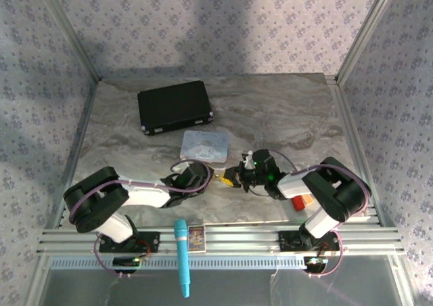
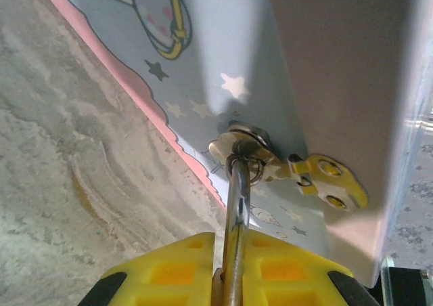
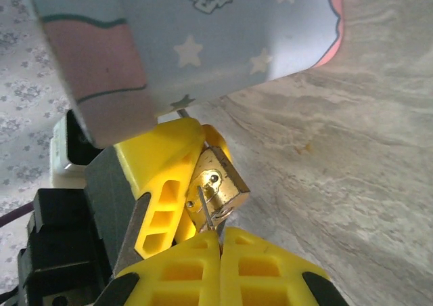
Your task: Unlock the padlock with the key
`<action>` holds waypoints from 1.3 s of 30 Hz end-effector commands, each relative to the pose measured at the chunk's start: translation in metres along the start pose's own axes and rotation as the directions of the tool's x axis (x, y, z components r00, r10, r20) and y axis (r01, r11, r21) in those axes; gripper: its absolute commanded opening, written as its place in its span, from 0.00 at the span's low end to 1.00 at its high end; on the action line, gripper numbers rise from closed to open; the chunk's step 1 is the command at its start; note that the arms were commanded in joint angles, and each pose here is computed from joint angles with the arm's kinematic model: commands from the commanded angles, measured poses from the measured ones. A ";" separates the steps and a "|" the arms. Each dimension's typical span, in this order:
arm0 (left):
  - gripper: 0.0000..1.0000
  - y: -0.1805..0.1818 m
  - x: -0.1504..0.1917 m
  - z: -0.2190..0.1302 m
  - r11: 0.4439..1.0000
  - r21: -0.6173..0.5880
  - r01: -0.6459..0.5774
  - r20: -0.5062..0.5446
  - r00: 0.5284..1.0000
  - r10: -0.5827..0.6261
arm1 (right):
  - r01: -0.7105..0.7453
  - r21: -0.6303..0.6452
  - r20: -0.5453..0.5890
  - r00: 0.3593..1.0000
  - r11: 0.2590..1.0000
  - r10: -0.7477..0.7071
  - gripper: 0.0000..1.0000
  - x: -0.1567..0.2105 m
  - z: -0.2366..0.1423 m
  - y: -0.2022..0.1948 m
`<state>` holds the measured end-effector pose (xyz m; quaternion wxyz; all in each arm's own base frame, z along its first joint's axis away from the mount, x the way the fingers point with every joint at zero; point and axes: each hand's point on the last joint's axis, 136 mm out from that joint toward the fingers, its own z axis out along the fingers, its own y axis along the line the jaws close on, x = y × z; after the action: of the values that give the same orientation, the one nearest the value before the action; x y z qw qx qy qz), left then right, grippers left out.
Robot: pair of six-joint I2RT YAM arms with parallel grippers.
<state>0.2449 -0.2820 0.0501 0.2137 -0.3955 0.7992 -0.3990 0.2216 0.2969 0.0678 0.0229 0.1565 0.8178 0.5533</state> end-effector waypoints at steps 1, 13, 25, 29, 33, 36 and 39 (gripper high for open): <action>0.14 -0.004 -0.008 0.003 0.996 0.035 0.082 0.013 0.997 -0.082 | -0.033 -0.043 -0.023 0.999 0.999 0.032 0.00 0.002 0.005 0.005; 0.12 0.001 -0.009 0.011 0.992 0.024 0.125 0.001 0.992 -0.125 | -0.079 -0.085 0.003 0.997 0.993 0.080 0.00 -0.003 -0.005 -0.003; 0.09 0.002 -0.006 0.019 0.988 0.027 0.150 -0.035 0.988 -0.149 | -0.074 -0.078 -0.013 0.997 0.994 0.073 0.00 0.004 -0.006 -0.001; 0.04 0.003 -0.001 0.023 0.987 0.025 0.161 -0.065 0.985 -0.159 | -0.072 -0.109 -0.001 0.997 0.991 0.073 0.00 -0.003 -0.004 0.004; 0.04 0.006 0.003 0.026 0.984 0.020 0.180 -0.087 0.980 -0.177 | -0.060 -0.110 0.002 0.998 0.992 0.060 0.00 -0.008 -0.002 0.007; 0.04 0.006 0.004 0.025 0.982 0.021 0.189 -0.093 0.978 -0.186 | -0.058 -0.121 0.011 0.998 0.991 0.059 0.00 -0.011 -0.003 0.008; 0.04 0.011 0.002 0.024 0.981 0.005 0.194 -0.081 0.978 -0.193 | -0.064 -0.112 0.028 0.997 0.992 0.067 0.00 -0.013 -0.009 0.002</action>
<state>0.2695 -0.2965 0.0544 0.1797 -0.4409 0.7410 -0.4736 0.2285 0.2893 0.0669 0.0156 0.1924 0.7853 0.5883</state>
